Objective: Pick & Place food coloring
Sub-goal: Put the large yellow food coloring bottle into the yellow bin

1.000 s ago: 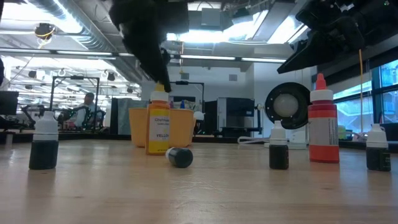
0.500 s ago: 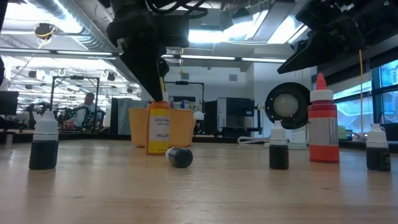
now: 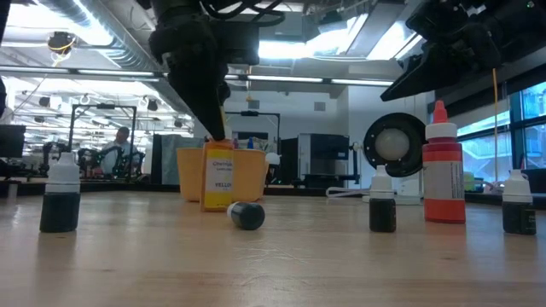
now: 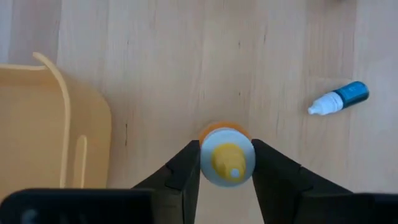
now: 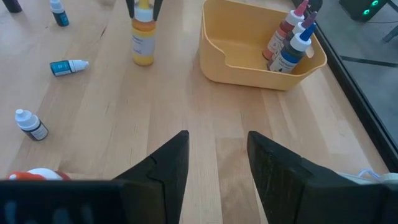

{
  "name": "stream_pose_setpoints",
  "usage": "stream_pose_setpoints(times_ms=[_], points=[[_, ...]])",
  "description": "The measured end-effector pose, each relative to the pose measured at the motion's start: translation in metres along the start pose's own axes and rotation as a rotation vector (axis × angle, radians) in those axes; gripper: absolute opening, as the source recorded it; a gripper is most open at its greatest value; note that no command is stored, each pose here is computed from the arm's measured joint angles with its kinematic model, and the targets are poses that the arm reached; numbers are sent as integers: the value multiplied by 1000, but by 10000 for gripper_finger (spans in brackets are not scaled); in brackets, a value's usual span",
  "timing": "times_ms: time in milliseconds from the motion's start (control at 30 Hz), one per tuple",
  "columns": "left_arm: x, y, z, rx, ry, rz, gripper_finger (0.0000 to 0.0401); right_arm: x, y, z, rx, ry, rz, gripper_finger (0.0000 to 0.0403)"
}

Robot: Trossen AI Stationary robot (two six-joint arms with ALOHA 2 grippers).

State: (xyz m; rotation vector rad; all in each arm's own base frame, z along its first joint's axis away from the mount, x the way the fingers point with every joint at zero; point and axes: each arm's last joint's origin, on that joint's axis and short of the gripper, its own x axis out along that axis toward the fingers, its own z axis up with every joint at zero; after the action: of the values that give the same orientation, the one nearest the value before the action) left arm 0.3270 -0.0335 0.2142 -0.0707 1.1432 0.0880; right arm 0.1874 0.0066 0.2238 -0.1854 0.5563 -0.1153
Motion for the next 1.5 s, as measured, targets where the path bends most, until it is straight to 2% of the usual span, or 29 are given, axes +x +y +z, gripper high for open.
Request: stream_pose_setpoints(times_ms=[233, 367, 567, 800, 933, 1267, 1500], points=[[-37, 4, 14, -38, -39, 13, 114, 0, 0, 0, 0, 1, 0, 165], [-71, 15, 20, -56, -156, 12, 114, 0, 0, -2, -6, 17, 2, 165], [-102, 50, 7, -143, -191, 161, 114, 0, 0, -2, -8, 21, 2, 165], [-79, 92, -11, -243, -113, 241, 114, 0, 0, -2, -8, 19, 2, 165], [-63, 111, -15, -292, -171, 272, 114, 0, 0, -2, -8, 16, 2, 165], [-32, 141, -21, -327, -82, 334, 114, 0, 0, -1, -11, 14, 1, 165], [-16, 156, -21, -324, -59, 335, 118, 0, 0, -1, -11, 14, 1, 165]])
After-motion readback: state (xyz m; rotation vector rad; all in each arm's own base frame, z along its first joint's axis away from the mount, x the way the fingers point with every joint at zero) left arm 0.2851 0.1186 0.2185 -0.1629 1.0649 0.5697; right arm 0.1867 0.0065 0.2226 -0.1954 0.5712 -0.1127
